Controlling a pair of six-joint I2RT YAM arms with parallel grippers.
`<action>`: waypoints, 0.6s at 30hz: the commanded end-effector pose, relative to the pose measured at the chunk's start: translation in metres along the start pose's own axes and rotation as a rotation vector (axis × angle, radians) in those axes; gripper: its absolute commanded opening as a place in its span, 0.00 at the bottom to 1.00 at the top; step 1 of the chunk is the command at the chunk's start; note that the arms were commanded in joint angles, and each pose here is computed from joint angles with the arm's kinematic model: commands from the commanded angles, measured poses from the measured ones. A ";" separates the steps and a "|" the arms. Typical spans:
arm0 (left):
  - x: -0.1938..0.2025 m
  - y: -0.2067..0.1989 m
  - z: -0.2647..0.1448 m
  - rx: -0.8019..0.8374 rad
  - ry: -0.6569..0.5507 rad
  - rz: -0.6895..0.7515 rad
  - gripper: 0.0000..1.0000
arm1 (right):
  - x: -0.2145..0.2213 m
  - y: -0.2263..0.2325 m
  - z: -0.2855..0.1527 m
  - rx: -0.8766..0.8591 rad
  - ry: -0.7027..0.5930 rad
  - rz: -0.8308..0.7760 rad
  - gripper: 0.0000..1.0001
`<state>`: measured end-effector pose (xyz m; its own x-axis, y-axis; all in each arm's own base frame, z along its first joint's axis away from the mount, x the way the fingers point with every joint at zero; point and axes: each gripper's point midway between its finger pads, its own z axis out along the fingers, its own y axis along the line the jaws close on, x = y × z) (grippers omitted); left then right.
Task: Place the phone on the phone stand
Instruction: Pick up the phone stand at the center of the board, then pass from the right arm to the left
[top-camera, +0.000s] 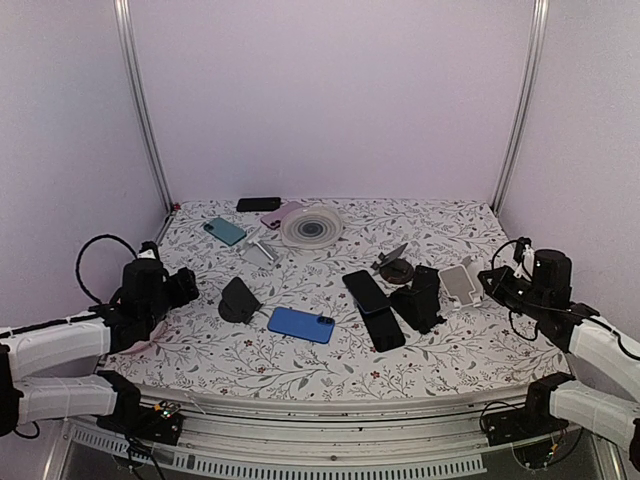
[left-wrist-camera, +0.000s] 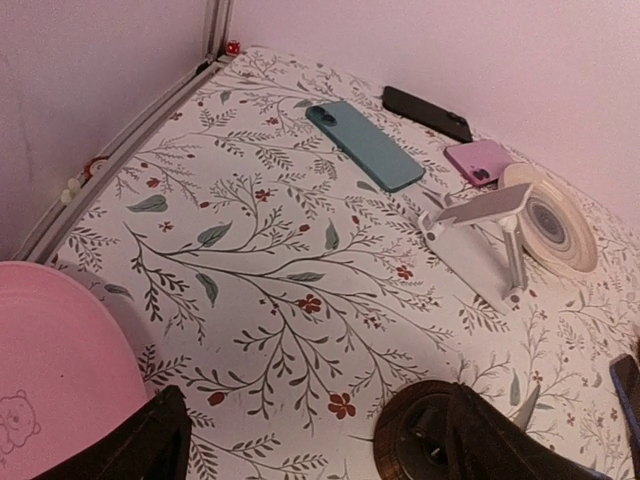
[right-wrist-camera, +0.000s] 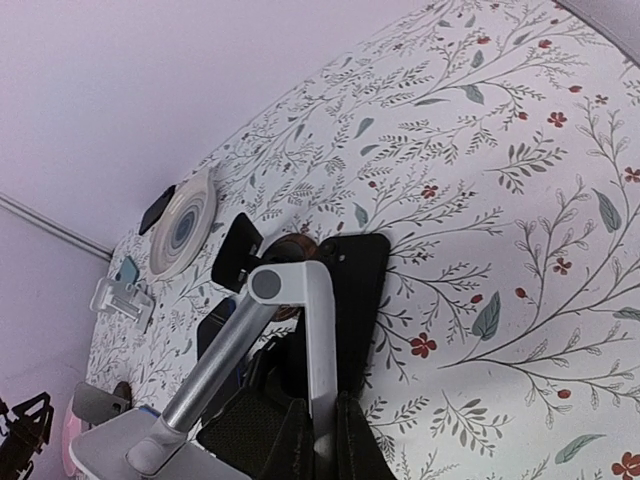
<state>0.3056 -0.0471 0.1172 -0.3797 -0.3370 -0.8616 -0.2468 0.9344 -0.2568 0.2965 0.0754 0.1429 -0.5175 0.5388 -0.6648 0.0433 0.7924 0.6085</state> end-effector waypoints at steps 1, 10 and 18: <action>-0.025 -0.042 -0.018 0.174 -0.014 -0.009 0.89 | -0.018 0.050 -0.017 -0.212 -0.029 -0.056 0.02; -0.027 -0.108 -0.058 0.412 0.029 0.003 0.96 | -0.013 0.132 -0.047 -0.537 0.003 -0.096 0.02; -0.019 -0.175 -0.097 0.627 0.090 0.017 0.97 | 0.015 0.201 -0.064 -0.769 0.107 -0.121 0.02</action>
<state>0.2810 -0.1824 0.2032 -0.4331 -0.3089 -0.8467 0.2239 0.8731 -0.4331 0.2531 0.1956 0.2304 -0.6039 0.3904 -0.6949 -0.4592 0.5422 0.7037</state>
